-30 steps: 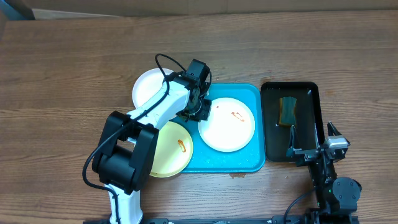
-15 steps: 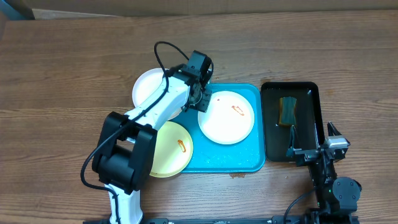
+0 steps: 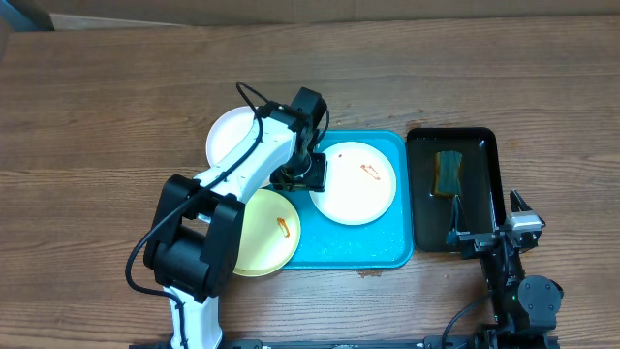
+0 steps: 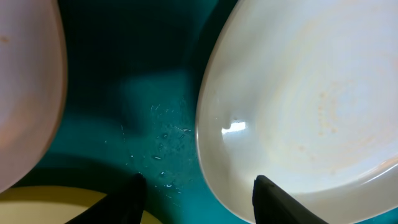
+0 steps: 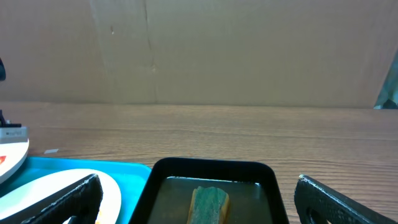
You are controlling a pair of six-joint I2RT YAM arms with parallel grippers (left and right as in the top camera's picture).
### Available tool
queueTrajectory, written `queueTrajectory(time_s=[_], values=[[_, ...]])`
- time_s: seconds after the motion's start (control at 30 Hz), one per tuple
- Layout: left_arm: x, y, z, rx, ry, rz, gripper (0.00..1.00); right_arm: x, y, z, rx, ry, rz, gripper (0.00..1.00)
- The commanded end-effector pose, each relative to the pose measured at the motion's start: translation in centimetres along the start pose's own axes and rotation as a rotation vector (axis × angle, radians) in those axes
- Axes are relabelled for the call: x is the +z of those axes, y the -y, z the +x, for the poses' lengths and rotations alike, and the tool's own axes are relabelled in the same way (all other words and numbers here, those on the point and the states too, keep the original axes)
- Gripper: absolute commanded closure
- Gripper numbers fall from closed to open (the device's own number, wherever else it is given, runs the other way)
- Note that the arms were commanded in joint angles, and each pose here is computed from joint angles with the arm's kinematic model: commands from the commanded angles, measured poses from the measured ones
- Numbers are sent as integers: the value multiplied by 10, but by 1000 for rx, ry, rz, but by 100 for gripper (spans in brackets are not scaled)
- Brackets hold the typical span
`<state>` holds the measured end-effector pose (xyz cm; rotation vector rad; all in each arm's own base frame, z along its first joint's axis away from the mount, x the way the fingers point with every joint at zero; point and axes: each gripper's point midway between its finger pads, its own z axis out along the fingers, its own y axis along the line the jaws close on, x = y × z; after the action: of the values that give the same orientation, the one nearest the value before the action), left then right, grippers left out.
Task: Clean dirty plates on tray and stack at the side
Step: 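Grip the right white plate's rim with the left gripper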
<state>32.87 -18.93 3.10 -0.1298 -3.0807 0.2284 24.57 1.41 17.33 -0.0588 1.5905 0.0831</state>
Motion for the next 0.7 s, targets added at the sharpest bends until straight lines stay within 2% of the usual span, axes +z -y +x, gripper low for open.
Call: queueTrajectory(time_s=[0.0,0.07,0.17,0.47,0.6,0.67], values=[[9,4,5,-57,-27,16,47,0,0,2,-5,3,0,0],[9,4,5,-75,-28,16,50,0,0,2,-4,3,0,0],[10,5,5,-77,-25,16,61,0,0,2,-5,3,0,0],[18,2,11,-131,-37,6,64,0,0,2,-4,4,0,0],[23,0,13,-166,-38,6,73,0,-1,1,8,6,-7,0],[27,0,14,-170,-35,7,74,0,-10,-4,48,25,-58,0]])
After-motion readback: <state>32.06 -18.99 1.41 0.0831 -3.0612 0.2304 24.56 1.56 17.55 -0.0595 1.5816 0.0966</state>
